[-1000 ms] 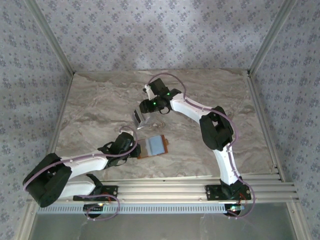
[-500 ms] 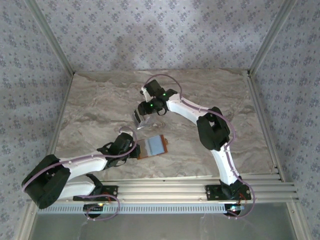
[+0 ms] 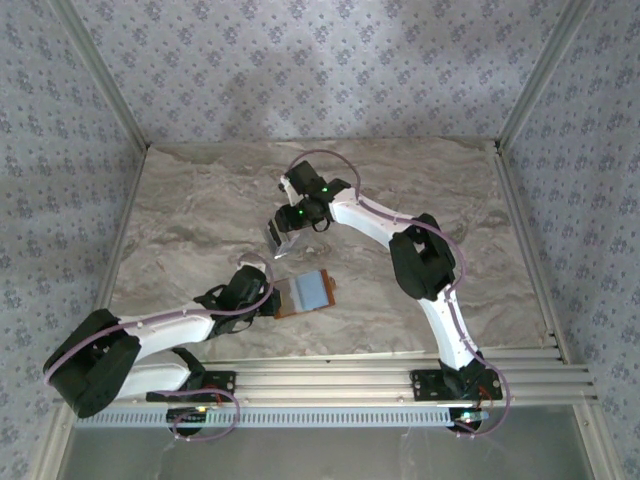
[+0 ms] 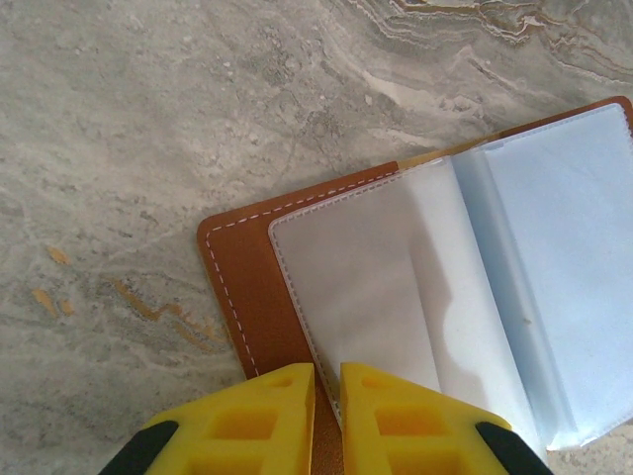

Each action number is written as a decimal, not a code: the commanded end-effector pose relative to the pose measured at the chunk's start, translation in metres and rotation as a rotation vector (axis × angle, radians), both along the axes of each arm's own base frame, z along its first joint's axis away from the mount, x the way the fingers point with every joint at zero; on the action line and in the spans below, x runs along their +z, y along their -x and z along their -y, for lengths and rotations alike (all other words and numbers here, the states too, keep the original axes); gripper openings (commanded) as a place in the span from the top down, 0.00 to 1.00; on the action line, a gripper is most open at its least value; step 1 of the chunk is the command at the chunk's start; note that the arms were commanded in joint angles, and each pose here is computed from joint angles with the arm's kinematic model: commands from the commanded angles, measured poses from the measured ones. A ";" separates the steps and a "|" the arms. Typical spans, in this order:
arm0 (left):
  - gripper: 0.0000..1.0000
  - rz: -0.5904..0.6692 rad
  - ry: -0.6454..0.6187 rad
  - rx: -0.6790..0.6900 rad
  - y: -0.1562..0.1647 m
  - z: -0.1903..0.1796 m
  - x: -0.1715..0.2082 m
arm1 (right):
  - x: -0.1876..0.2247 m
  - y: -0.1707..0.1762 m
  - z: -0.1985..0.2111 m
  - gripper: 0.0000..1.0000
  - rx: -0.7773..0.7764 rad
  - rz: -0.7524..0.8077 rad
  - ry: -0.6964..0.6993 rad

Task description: Put the credit cards into the card holder

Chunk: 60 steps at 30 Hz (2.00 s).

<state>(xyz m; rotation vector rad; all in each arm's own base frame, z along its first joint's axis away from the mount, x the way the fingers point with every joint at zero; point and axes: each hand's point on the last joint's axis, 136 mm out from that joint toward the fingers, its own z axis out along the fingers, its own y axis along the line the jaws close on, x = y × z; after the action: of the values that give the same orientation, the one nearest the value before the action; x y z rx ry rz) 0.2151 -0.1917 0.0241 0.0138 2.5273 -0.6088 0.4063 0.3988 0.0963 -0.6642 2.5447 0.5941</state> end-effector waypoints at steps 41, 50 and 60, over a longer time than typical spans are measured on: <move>0.85 0.003 -0.014 -0.010 0.006 -0.004 0.001 | -0.003 0.019 -0.025 0.52 0.128 -0.137 -0.142; 0.85 0.004 -0.012 -0.008 0.006 -0.004 0.001 | 0.009 0.020 -0.020 0.56 0.153 -0.147 -0.212; 0.85 0.006 -0.012 -0.008 0.006 -0.004 0.001 | 0.013 0.015 -0.016 0.67 0.142 -0.149 -0.251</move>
<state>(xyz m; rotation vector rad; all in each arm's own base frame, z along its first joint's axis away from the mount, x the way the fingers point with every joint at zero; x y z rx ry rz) 0.2121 -0.1891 0.0251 0.0144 2.5305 -0.6064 0.3943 0.4119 0.0917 -0.7295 2.5489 0.9737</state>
